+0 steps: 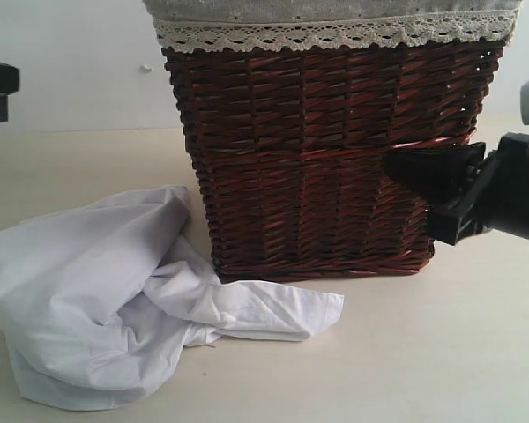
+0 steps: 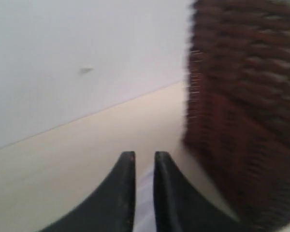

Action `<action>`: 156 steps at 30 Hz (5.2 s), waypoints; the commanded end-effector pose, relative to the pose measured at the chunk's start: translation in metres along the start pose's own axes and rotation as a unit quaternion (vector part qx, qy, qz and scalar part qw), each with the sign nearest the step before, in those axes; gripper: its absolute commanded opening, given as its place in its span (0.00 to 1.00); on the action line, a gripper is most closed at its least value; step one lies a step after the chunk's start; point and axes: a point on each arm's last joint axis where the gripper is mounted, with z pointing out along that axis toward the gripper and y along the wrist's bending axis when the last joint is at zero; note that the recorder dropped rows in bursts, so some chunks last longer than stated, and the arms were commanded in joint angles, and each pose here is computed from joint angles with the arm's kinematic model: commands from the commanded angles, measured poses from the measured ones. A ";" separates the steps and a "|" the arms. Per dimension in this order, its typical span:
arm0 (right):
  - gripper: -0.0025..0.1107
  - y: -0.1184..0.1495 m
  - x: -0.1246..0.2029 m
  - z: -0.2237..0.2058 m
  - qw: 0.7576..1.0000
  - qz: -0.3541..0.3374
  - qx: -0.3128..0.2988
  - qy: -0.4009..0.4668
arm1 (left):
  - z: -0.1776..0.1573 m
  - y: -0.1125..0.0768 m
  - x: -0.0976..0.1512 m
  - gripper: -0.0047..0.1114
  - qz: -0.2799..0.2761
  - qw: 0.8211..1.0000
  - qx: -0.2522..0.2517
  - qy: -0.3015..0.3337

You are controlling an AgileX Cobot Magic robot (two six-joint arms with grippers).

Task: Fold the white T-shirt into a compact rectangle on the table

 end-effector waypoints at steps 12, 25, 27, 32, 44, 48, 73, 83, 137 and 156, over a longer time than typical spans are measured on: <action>0.02 -0.065 -0.016 0.057 0.996 0.022 0.069 -0.047 | 0.030 -0.042 0.006 0.04 0.008 0.982 0.188 -0.009; 0.02 -0.068 -0.011 0.160 0.995 -0.013 0.093 0.024 | 0.059 -0.035 0.002 0.04 -0.006 0.979 0.205 -0.003; 0.02 -0.066 -0.013 0.174 0.995 -0.021 0.095 0.037 | 0.059 -0.034 -0.001 0.04 -0.003 0.980 0.200 -0.006; 0.02 -0.086 -0.025 0.210 0.988 0.013 0.135 0.078 | 0.059 -0.032 -0.001 0.04 -0.002 0.981 0.195 -0.003; 0.02 -0.041 -0.029 0.194 0.990 -0.030 -0.035 0.132 | 0.060 -0.032 -0.001 0.04 -0.001 0.982 0.190 0.000; 0.07 -0.023 -0.035 0.171 0.978 -0.058 -0.080 0.186 | 0.059 -0.033 0.002 0.04 0.001 0.980 0.198 0.012; 0.33 0.060 0.001 0.167 0.968 -0.071 0.039 0.237 | 0.015 0.065 0.050 0.04 -0.075 0.947 -0.295 0.100; 0.28 0.025 -0.001 0.157 0.937 -0.105 0.211 0.259 | 0.049 0.059 0.058 0.04 -0.115 0.973 -0.161 0.121; 0.39 0.082 0.004 0.150 0.854 -0.141 -0.161 0.475 | 0.066 0.014 0.051 0.25 -0.174 0.966 0.147 0.120; 0.49 0.067 0.017 0.156 0.847 -0.137 -0.091 0.506 | 0.099 0.004 0.050 0.35 -0.074 0.895 -0.043 0.437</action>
